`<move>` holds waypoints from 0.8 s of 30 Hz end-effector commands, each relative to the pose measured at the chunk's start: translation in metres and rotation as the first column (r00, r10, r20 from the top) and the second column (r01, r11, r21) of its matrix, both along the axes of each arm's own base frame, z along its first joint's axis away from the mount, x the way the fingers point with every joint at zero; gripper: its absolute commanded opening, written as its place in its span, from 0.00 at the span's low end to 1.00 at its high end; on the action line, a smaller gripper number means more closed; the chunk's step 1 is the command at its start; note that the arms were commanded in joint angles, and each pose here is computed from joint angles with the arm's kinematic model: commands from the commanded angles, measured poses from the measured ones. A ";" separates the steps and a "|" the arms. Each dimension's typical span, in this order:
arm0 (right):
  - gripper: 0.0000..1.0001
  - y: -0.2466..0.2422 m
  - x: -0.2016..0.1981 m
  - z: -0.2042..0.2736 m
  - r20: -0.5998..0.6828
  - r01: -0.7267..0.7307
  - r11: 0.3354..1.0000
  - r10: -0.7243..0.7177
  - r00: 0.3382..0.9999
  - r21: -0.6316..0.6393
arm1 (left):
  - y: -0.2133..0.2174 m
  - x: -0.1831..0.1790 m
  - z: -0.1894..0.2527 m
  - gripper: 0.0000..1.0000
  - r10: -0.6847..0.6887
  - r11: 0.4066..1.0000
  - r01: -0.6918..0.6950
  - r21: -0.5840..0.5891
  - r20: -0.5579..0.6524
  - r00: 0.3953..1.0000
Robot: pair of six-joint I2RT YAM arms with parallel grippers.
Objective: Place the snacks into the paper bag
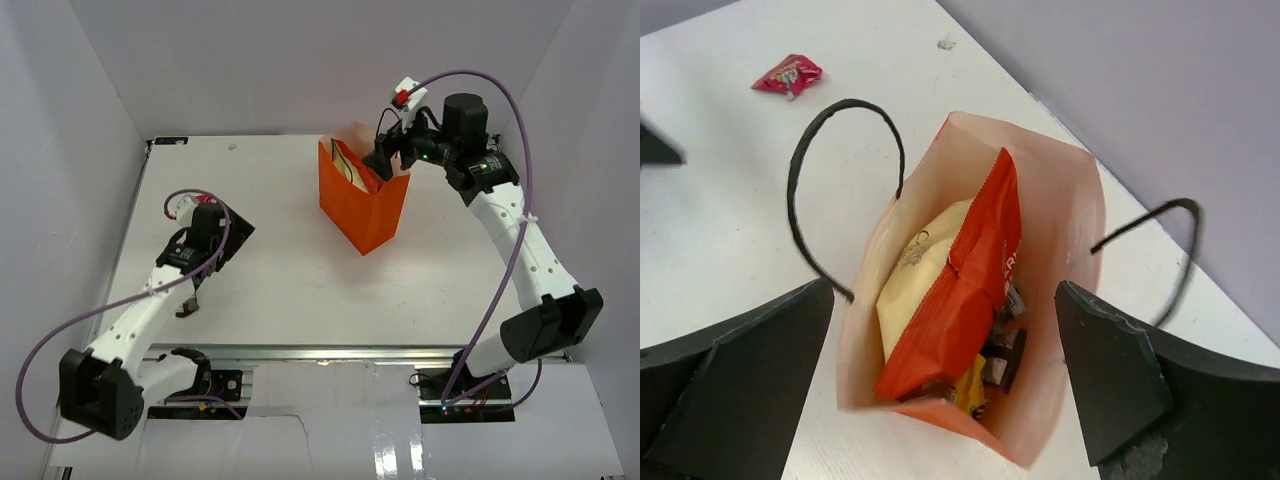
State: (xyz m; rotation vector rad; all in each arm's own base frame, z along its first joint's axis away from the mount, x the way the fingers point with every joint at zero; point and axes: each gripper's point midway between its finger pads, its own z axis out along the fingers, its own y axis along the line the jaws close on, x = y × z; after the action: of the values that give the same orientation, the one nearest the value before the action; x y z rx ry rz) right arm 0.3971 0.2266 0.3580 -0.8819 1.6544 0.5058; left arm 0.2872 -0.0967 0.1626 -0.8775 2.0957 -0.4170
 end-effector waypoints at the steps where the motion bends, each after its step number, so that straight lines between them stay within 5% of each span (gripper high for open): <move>1: 0.98 -0.011 -0.036 0.041 0.092 -0.153 0.988 0.149 0.985 0.037 | 0.034 0.049 0.010 0.98 0.177 0.984 -0.177 -0.023 -0.012 0.984; 3: 0.98 -0.021 -0.041 0.023 0.054 -0.162 0.986 0.159 0.986 0.039 | 0.055 0.078 -0.008 0.97 0.229 0.973 -0.230 0.000 -0.091 0.969; 6: 0.98 -0.047 -0.045 -0.005 -0.001 -0.125 0.991 0.126 0.992 0.045 | 0.084 0.112 -0.029 0.95 0.266 0.956 -0.229 0.183 -0.211 0.941; 8: 0.98 -0.071 -0.046 -0.010 -0.004 -0.074 0.996 0.074 0.997 0.047 | 0.104 0.139 -0.016 0.96 0.254 0.919 -0.166 0.359 -0.213 0.944; 11: 0.98 -0.095 -0.049 -0.027 -0.036 -0.023 0.998 0.024 0.999 0.052 | 0.128 0.161 -0.062 0.98 0.211 0.836 0.029 0.547 -0.371 0.904; 18: 0.98 -0.116 -0.046 -0.042 -0.076 0.024 0.998 -0.020 0.997 0.061 | 0.144 0.199 -0.096 0.98 0.049 0.694 0.322 0.643 -0.490 0.870; 24: 0.98 -0.114 -0.042 -0.041 -0.083 0.012 0.997 -0.006 0.997 0.070 | 0.154 0.211 -0.108 0.98 -0.033 0.681 0.378 0.627 -0.490 0.871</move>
State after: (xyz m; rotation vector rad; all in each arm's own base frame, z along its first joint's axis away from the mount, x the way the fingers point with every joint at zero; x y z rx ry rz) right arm 0.3552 0.1084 0.3006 -0.7829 1.7628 0.5876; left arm 0.4862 0.0442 0.0429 -0.3590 2.5170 0.5460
